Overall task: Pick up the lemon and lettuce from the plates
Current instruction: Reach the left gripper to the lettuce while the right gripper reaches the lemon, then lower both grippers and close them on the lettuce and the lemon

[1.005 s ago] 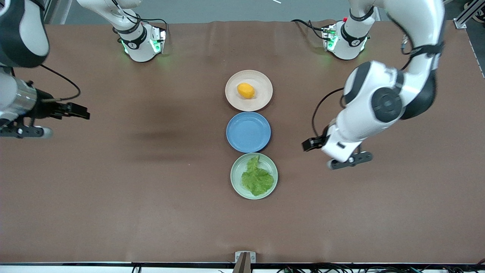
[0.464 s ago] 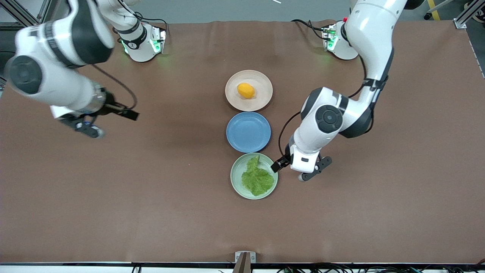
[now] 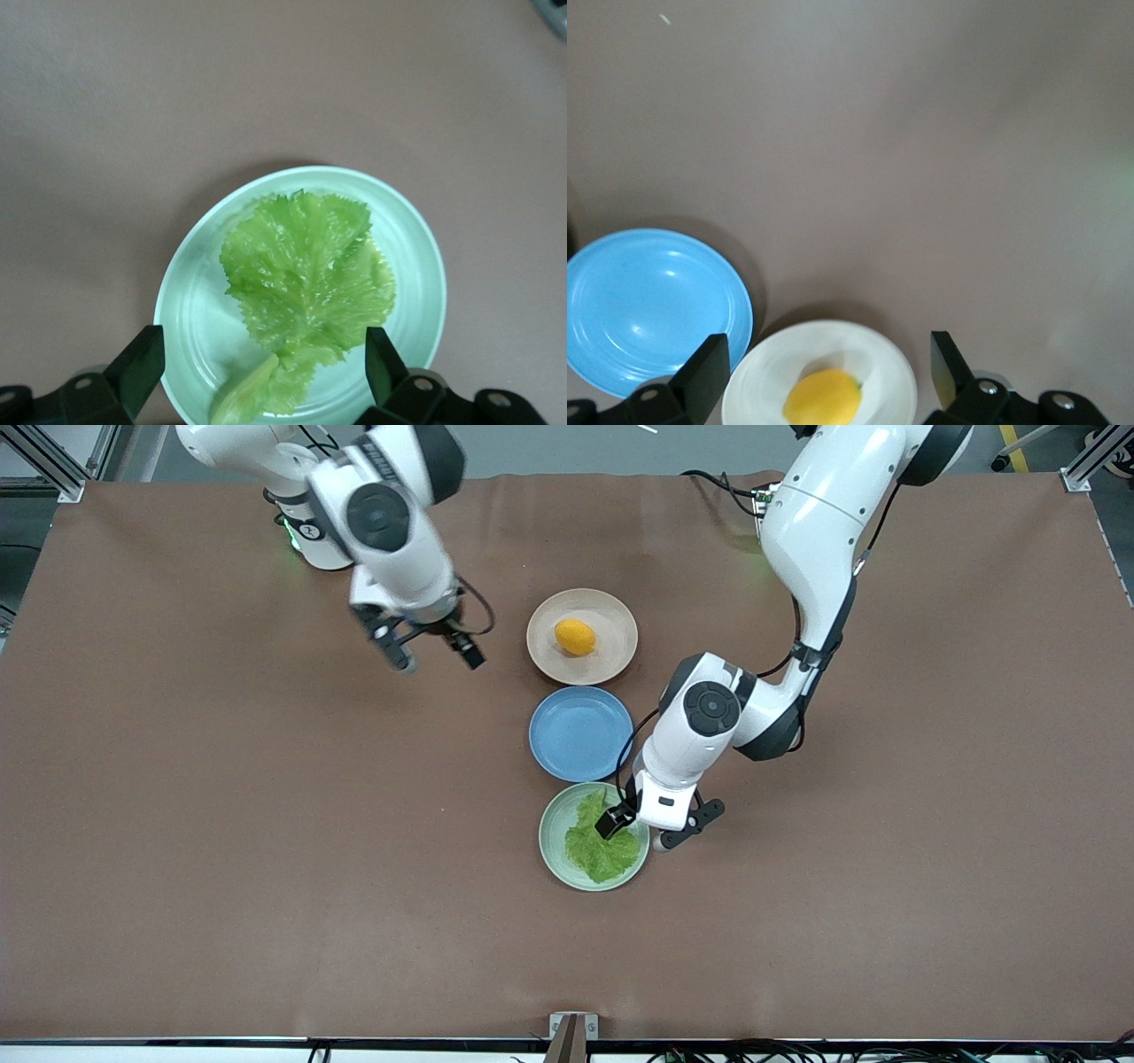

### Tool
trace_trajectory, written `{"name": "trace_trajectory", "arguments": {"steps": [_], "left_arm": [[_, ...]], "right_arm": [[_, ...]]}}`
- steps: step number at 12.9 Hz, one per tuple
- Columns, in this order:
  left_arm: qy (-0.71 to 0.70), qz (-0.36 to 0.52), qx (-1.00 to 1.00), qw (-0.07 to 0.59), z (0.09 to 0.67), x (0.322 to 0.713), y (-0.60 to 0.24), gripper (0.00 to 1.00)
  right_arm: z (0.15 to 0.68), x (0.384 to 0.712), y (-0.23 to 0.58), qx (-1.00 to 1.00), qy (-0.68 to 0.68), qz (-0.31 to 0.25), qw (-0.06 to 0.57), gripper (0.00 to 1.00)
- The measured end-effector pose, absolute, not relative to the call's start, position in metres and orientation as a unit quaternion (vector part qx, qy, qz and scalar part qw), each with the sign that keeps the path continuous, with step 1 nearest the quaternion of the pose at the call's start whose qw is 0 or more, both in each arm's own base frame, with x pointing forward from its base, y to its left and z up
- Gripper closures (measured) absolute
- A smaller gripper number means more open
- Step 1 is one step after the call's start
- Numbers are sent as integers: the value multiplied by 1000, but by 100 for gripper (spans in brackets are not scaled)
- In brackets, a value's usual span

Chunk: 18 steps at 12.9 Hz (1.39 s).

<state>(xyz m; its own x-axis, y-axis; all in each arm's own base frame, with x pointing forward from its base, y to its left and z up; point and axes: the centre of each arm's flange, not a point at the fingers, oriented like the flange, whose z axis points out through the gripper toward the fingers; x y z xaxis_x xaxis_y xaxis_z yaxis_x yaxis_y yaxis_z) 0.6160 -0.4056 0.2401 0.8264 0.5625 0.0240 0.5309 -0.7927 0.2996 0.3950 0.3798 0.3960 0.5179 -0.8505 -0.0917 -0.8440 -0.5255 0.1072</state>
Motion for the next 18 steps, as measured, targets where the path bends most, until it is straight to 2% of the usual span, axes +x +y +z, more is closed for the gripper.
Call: {"name": "trace_trajectory", "arguments": {"steps": [2,4,5,11,18], "left_arm": [[284,58,947,140,226,613,-409,4],[284,55,947,137,217,611,-410,27],[287,53,947,135,213,611,-409,30],[307,58,939,145,204,612,-411,30],[307,57,939,146,199,608,-415,30]], "right_arm": [[371,357,418,832,-551,-56,25,0],[348,340,444,795,-604,-49,21,0],[333,334,453,780,-624,-46,23,0],[250,323,515,720,-693,-32,28,0],[237,294,536,721,-692,-29,30,0]]}}
